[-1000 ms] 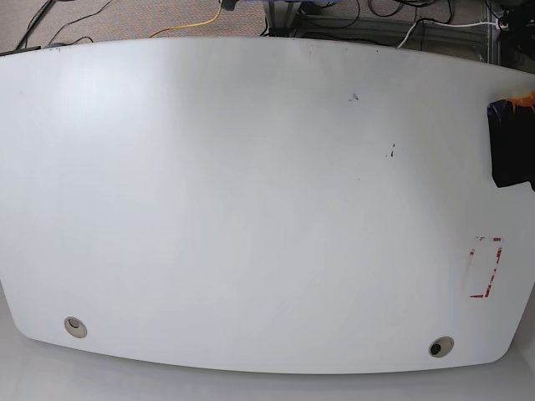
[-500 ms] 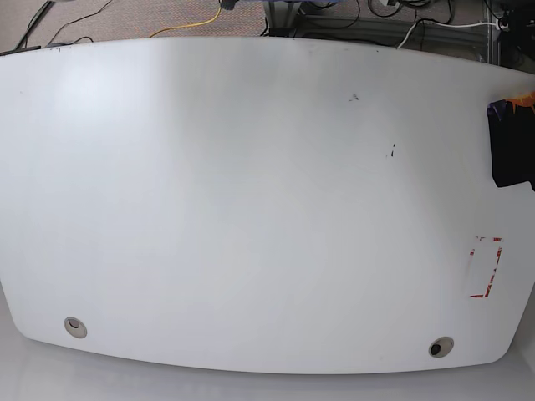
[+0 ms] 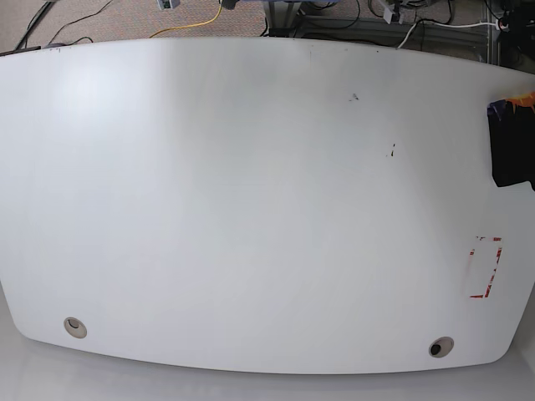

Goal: Layout the t-shirt on the table in an organized manner, then fold the t-shirt properly

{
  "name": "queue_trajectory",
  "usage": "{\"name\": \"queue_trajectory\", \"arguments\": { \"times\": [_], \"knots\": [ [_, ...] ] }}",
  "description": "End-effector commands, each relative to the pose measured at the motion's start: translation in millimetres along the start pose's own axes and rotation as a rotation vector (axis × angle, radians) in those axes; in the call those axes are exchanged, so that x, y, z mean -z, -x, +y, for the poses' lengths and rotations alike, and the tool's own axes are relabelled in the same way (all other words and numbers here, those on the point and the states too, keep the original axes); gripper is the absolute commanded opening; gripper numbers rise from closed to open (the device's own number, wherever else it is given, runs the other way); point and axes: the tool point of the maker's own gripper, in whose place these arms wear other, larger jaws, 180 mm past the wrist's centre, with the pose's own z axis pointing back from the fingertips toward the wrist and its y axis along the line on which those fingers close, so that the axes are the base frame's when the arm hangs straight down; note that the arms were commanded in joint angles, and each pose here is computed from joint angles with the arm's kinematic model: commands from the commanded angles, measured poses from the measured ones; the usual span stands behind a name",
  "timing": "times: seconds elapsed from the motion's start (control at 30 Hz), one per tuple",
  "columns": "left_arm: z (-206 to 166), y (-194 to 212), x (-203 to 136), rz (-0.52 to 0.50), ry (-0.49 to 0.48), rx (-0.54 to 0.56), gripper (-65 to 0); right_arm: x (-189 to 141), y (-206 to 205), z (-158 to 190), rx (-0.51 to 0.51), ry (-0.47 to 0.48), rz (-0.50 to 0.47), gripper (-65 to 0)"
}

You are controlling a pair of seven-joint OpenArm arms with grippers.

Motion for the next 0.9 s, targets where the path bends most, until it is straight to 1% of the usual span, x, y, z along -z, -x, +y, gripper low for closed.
{"name": "queue_trajectory", "arguments": {
  "times": [0.0, 0.17, 0.27, 0.37, 0.5, 0.57, 0.87],
  "knots": [
    [9, 12, 1, 0.040, -0.046, 0.044, -52.9, -1, 2, -6, 0.012, 0.018, 0.002, -39.6],
    [12, 15, 4, 0.069, -0.084, 0.058, -52.9, 8, -2, -4, 0.035, 0.012, 0.010, -39.6],
    [11, 6, 7, 0.066, -0.105, 0.058, -52.9, 14, -4, -2, 0.051, 0.005, 0.017, -39.6],
    [8, 4, 10, 0.073, -0.109, 0.056, -52.5, 17, -5, -2, 0.059, 0.013, 0.021, -39.6],
    [6, -2, 12, 0.079, -0.107, 0.053, -47.6, 18, -6, -10, 0.056, 0.054, 0.022, -39.2],
    [6, -3, 12, 0.079, -0.109, 0.052, -46.3, 18, -5, -10, 0.056, 0.059, 0.022, -39.0],
    [6, -4, 12, 0.076, -0.108, 0.054, -46.0, 20, -11, -10, 0.053, 0.062, 0.014, -39.2]
  ]
}}
